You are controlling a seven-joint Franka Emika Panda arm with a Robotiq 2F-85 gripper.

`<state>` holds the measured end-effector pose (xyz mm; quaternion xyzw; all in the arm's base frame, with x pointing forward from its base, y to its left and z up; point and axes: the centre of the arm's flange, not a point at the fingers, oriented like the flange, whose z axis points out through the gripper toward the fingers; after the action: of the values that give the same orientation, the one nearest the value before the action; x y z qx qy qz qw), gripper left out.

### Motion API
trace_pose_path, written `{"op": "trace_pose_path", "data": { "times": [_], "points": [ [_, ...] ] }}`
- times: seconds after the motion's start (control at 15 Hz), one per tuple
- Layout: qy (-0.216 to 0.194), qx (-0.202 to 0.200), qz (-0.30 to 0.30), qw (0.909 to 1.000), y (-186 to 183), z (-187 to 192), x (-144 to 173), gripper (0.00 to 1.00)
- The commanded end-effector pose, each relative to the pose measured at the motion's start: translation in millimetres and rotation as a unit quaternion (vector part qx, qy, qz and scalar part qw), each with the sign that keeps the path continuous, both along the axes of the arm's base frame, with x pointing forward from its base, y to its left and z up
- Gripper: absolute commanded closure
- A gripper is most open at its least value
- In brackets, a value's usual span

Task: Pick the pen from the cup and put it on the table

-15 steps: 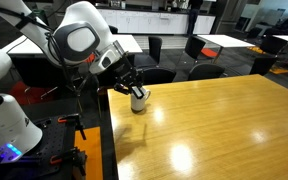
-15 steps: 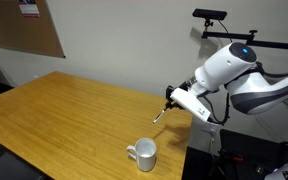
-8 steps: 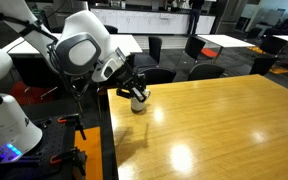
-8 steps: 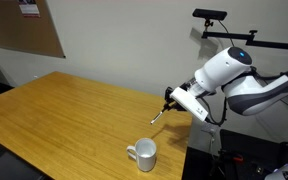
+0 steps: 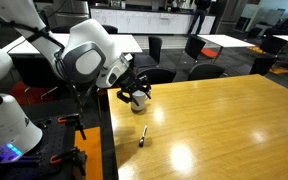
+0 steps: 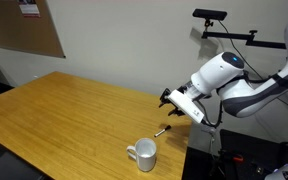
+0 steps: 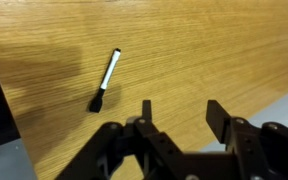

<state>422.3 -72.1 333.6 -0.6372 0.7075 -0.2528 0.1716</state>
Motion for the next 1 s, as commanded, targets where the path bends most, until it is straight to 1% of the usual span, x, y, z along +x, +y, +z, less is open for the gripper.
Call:
{"op": "trace_pose_path", "data": {
  "times": [0.0, 0.07, 0.13, 0.53, 0.93],
  "points": [
    [-0.003, 0.003, 0.015, 0.9999, 3, -3, 12, 0.08],
    [0.001, 0.001, 0.021, 0.9998, 7, -3, 13, 0.02],
    [0.006, -0.002, 0.026, 0.9997, 13, -1, 13, 0.00],
    [0.025, -0.023, 0.063, 0.9975, 51, 11, 8, 0.00],
    [0.032, -0.051, 0.085, 0.9945, 77, 31, 6, 0.00]
  ]
}}
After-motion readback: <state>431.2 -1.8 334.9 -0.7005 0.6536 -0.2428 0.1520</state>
